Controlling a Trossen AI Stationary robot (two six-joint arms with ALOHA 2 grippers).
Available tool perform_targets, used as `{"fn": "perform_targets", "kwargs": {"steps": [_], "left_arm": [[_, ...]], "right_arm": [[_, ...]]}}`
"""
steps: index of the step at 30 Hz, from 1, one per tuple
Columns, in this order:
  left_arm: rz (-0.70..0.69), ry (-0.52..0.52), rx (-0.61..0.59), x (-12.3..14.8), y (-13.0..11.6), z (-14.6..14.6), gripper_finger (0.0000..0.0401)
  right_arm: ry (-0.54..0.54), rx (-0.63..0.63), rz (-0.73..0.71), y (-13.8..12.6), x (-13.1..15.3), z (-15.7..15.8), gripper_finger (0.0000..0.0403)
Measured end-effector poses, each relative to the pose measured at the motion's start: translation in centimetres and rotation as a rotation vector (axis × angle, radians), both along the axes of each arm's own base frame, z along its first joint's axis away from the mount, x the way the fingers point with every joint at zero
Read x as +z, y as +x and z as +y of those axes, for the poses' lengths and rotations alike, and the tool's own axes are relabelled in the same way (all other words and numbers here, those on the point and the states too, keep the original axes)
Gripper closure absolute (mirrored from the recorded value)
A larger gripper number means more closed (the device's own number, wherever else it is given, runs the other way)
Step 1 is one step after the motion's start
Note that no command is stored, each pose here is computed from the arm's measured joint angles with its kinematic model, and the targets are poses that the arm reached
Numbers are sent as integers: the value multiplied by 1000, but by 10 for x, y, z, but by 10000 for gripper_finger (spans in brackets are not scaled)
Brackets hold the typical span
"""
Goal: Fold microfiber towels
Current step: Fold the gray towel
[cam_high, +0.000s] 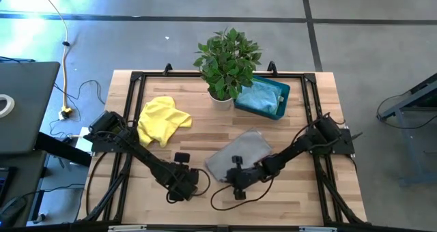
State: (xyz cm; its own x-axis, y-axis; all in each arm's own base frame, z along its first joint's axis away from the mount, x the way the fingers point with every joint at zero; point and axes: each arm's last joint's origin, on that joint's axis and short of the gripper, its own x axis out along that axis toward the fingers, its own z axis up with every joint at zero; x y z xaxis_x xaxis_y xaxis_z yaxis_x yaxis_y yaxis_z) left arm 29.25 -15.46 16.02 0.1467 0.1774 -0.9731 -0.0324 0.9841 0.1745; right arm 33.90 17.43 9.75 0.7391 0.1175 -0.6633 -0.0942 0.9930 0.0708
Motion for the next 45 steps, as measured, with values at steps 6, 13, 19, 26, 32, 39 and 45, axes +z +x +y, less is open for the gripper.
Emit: {"fn": "perform_targets", "kwargs": {"steps": [6, 13, 19, 26, 32, 39, 45], "left_arm": [[-10, 0, 3, 0, 1, 0, 301], [-26, 19, 5, 0, 2, 0, 301], [-31, 14, 27, 0, 2, 0, 301], [-34, 13, 28, 0, 2, 0, 301], [-33, 13, 27, 0, 2, 0, 301], [-33, 13, 27, 0, 2, 0, 301], [-34, 16, 28, 0, 2, 0, 301]], "right_arm": [[126, -56, 16, -5, 6, 10, 387], [249, -219, -78, -14, 42, 19, 394], [154, -516, -119, -30, 58, 8, 394], [-29, -822, -101, -51, 51, -16, 394], [-119, -942, -76, -65, 47, -28, 393], [-139, -1020, -1, -77, 44, -35, 393], [-128, -1070, 42, -84, 43, -37, 393]]}}
